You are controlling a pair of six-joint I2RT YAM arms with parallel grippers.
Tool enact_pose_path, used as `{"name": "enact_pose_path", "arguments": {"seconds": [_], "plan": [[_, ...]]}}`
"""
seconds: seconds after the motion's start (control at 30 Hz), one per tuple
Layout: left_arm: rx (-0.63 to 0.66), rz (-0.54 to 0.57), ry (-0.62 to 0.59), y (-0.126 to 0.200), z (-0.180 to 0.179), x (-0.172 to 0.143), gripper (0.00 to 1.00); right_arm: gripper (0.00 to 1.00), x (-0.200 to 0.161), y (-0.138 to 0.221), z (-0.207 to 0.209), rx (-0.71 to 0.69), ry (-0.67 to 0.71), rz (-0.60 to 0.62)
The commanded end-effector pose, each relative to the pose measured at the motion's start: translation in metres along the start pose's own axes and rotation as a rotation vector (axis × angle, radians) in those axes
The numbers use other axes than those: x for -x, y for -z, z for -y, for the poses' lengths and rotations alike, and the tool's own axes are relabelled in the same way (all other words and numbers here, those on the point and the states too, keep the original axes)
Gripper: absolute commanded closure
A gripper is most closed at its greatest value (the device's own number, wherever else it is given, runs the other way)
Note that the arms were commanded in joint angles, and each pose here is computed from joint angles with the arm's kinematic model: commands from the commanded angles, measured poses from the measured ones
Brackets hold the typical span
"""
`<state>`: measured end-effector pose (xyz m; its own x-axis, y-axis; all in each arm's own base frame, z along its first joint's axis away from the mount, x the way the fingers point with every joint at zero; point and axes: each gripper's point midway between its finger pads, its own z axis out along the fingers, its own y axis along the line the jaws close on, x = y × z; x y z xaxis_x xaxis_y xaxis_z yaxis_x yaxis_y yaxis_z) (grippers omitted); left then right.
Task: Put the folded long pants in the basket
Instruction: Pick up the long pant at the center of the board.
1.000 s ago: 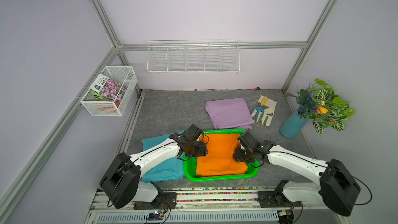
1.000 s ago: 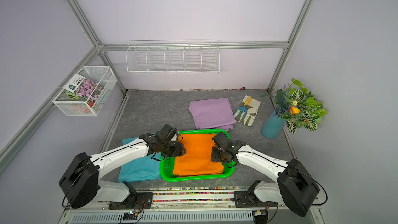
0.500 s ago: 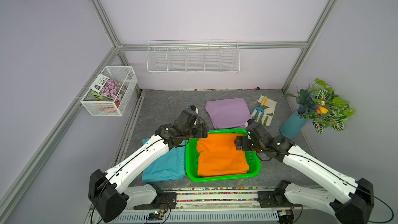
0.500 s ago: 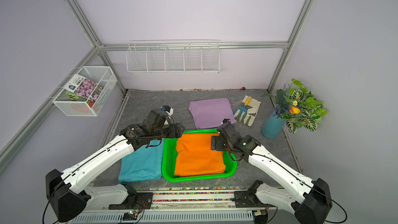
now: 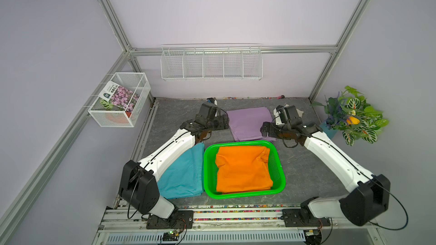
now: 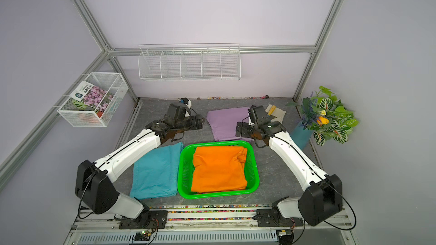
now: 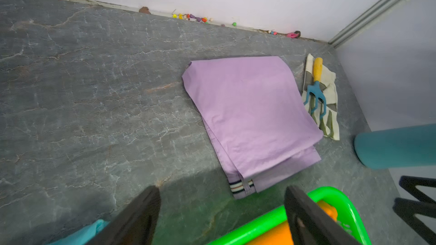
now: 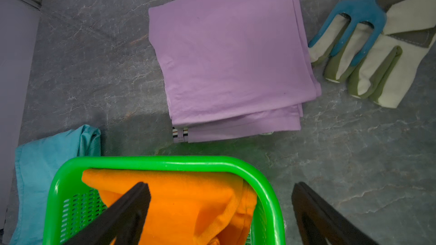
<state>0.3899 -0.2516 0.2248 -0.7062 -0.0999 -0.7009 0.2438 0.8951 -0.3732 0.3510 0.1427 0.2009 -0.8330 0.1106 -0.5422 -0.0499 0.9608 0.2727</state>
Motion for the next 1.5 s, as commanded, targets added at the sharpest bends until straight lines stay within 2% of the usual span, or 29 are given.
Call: {"name": "enact_pose_path", "arguments": {"seconds": [0.0,0.23,0.53,0.67,0.93,1.23,1.47], "plan": [[-0.112,0.042,-0.001,-0.012,0.009,0.032,0.13,0.02,0.013,-0.014,0.004,0.009,0.025,-0.014],[-0.140,-0.057,-0.032,-0.068,-0.001,0.038,0.10,0.04,0.036,-0.057,0.030,-0.012,-0.046,-0.057],[-0.143,-0.255,0.087,-0.136,-0.040,-0.015,0.10,0.09,0.046,-0.124,0.039,0.013,-0.038,-0.181],[-0.206,-0.311,0.109,-0.153,-0.038,-0.032,0.06,0.10,0.049,-0.148,0.042,0.010,-0.035,-0.200],[-0.287,-0.379,0.176,-0.179,-0.033,-0.055,0.07,0.12,0.033,-0.185,0.046,0.041,-0.088,-0.255],[-0.250,-0.475,0.215,-0.206,-0.030,-0.086,0.10,0.14,0.018,-0.202,0.046,0.061,-0.129,-0.301],[-0.249,-0.494,0.243,-0.223,-0.022,-0.097,0.14,0.15,0.010,-0.211,0.038,0.117,-0.142,-0.331]]}}
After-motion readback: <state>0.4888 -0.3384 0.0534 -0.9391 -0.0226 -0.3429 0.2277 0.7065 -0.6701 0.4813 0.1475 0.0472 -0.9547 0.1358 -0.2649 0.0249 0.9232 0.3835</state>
